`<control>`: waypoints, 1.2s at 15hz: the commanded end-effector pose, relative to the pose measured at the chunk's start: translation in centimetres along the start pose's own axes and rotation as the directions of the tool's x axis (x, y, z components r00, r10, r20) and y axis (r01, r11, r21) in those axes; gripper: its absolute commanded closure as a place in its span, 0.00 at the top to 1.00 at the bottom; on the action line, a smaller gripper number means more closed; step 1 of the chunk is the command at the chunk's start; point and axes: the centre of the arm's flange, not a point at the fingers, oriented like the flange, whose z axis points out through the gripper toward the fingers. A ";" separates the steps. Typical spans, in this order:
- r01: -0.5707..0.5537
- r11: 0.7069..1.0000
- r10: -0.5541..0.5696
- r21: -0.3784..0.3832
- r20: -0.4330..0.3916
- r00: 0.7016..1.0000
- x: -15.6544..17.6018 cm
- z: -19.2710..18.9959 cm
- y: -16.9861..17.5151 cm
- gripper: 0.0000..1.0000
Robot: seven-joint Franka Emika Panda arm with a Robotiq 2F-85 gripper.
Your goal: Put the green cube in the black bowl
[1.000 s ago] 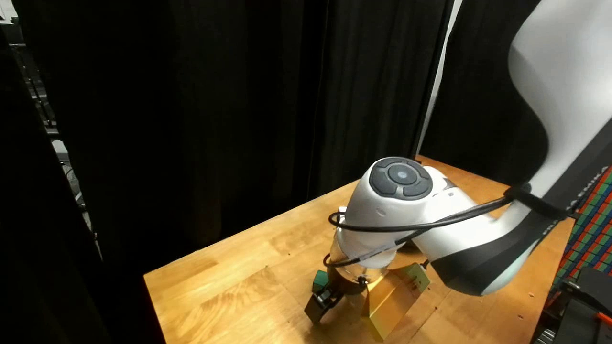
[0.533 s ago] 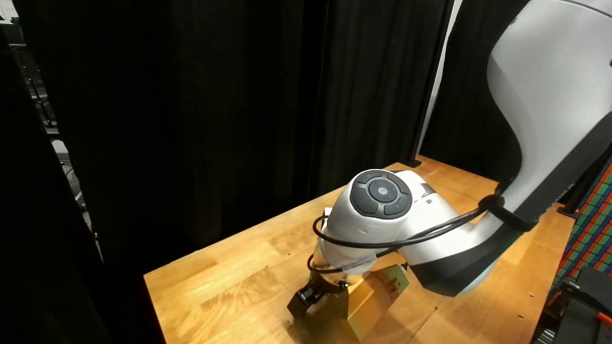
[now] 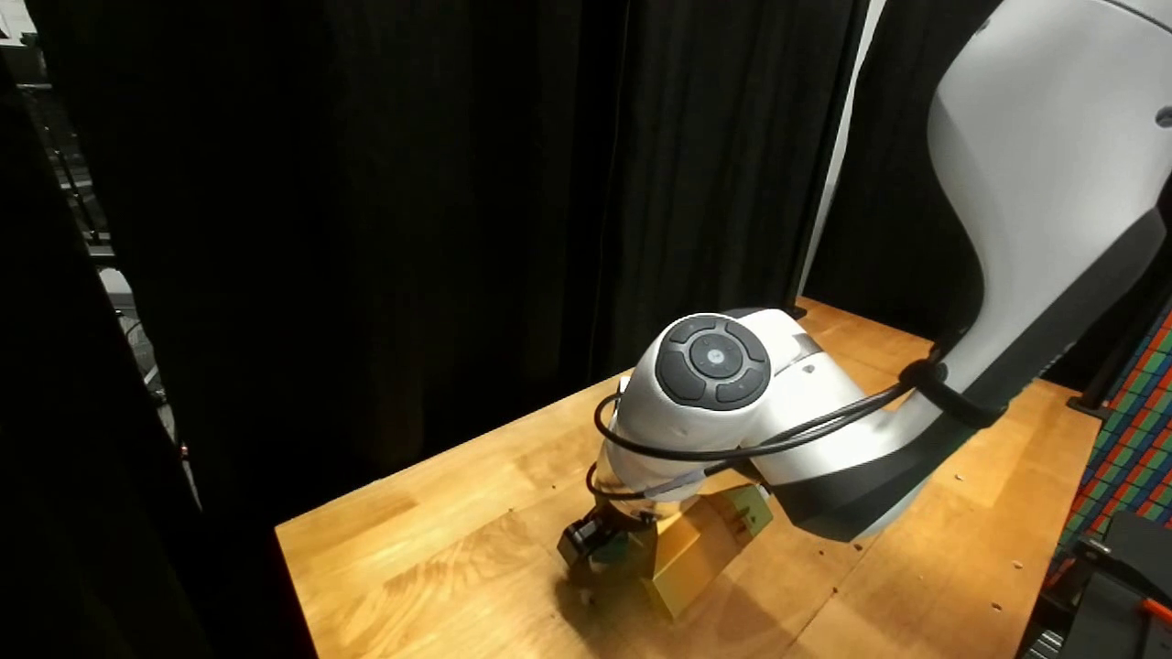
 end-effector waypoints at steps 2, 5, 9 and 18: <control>-0.034 0.999 0.034 -0.034 0.018 0.999 0.0 -0.3 0.4 0.44; -0.053 0.997 0.056 -0.053 0.054 0.997 0.0 -1.0 1.3 0.32; -0.057 0.990 0.069 -0.131 0.090 0.994 1.1 -3.5 5.6 0.30; -0.160 0.924 0.173 -0.347 0.005 0.985 6.3 -5.7 20.2 0.29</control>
